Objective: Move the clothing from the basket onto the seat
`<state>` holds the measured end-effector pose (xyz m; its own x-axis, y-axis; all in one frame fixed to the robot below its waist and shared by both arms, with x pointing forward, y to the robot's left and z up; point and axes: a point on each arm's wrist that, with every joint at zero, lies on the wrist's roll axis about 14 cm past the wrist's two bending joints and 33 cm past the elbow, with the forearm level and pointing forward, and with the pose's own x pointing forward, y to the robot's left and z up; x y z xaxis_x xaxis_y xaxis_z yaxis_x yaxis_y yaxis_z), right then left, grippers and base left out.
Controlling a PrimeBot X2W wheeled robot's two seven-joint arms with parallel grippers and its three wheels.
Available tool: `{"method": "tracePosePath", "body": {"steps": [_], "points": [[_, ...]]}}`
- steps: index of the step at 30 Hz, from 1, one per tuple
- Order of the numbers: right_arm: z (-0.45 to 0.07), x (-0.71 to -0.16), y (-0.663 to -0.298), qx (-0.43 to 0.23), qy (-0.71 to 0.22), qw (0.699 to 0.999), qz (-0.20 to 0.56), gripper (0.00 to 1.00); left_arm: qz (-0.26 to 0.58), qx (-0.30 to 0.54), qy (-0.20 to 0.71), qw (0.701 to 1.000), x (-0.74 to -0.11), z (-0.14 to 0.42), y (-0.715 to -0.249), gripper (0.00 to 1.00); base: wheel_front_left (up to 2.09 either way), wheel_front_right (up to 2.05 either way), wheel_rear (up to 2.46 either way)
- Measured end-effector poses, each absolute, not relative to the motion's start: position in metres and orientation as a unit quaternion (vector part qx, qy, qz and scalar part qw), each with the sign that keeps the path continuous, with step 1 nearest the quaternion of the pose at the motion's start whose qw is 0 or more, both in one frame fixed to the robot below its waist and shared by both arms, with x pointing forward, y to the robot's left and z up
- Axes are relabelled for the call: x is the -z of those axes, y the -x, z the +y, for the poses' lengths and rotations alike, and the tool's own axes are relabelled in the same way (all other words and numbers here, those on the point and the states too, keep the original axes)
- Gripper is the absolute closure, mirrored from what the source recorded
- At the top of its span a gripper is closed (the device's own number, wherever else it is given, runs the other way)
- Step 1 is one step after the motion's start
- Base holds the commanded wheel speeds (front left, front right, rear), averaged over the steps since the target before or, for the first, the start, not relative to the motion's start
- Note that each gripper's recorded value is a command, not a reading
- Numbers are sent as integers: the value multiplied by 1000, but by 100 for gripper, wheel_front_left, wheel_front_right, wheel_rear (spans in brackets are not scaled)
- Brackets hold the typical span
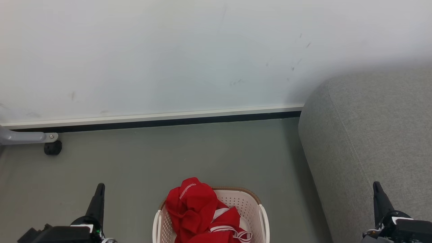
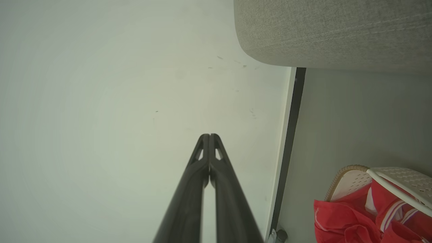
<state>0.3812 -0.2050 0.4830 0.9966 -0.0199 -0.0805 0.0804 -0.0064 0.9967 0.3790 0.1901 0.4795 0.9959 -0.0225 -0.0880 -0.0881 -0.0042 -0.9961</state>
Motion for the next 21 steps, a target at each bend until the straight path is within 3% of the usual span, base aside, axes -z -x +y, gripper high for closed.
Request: {"method": "tracePosePath", "body": {"steps": [21], "points": [[-205, -483, -381, 36, -708, 705, 21, 100, 39, -23, 708, 704, -480, 190, -379, 100, 0, 0, 0]]}}
